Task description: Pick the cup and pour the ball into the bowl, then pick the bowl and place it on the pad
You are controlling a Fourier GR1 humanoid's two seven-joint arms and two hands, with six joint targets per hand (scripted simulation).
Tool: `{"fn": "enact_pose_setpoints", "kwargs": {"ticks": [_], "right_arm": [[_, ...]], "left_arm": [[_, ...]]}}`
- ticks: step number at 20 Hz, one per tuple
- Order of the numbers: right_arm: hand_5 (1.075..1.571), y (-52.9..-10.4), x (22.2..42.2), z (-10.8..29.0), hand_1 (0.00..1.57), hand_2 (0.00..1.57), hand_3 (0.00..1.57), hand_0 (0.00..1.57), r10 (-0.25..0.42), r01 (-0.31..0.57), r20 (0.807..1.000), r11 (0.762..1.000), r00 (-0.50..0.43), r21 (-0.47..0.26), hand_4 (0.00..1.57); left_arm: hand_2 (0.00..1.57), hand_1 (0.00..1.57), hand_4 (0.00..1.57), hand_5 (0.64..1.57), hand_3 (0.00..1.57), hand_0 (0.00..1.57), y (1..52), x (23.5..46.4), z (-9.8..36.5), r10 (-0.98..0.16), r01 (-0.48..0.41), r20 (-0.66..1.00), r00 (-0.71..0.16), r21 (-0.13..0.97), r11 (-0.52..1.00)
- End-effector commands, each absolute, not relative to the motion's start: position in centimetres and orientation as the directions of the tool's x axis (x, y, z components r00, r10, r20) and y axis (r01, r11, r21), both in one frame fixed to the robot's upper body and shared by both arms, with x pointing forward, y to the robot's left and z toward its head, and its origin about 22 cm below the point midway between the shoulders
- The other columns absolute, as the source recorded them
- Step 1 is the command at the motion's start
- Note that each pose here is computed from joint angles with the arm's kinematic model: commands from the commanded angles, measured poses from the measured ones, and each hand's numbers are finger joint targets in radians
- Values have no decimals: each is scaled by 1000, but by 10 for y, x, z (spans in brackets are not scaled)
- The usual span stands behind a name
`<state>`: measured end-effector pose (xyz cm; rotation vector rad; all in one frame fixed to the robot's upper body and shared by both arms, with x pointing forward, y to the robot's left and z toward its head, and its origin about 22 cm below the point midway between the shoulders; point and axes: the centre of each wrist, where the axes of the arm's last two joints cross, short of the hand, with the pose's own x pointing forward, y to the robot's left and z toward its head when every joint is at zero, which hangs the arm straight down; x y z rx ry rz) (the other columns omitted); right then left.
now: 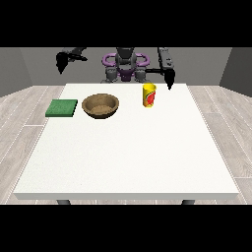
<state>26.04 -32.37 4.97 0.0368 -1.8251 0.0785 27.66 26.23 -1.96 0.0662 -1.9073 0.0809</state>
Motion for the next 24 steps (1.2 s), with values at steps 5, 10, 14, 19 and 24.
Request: {"fn": "enact_pose_setpoints", "kwargs": {"ticks": [5,10,14,19,24], "right_arm": [[1570,-323,266,38,0,0,0,0,-9,-104,958,994,-286,-22,0],[1571,-333,265,28,0,0,0,0,-18,-102,959,995,-283,-12,0],[1571,-328,278,50,0,0,0,0,-27,-104,945,995,-326,-7,0],[1571,-326,271,29,0,0,0,0,11,-108,959,993,-283,-43,0],[1570,-337,278,42,0,0,0,0,3,-146,945,988,-326,-53,0]], "left_arm": [[0,0,0,1519,0,0,246,306,-55,-44,-121,933,-358,1,993],[0,0,0,1519,0,0,237,298,-90,-59,-123,940,-337,18,992],[0,0,0,1520,0,0,256,306,-97,-55,-134,931,-362,7,991],[0,0,0,1524,0,0,260,310,-102,-69,-162,934,-350,12,987],[1101,1018,1467,776,888,1018,232,310,-106,-254,-197,893,-372,192,962]]}}
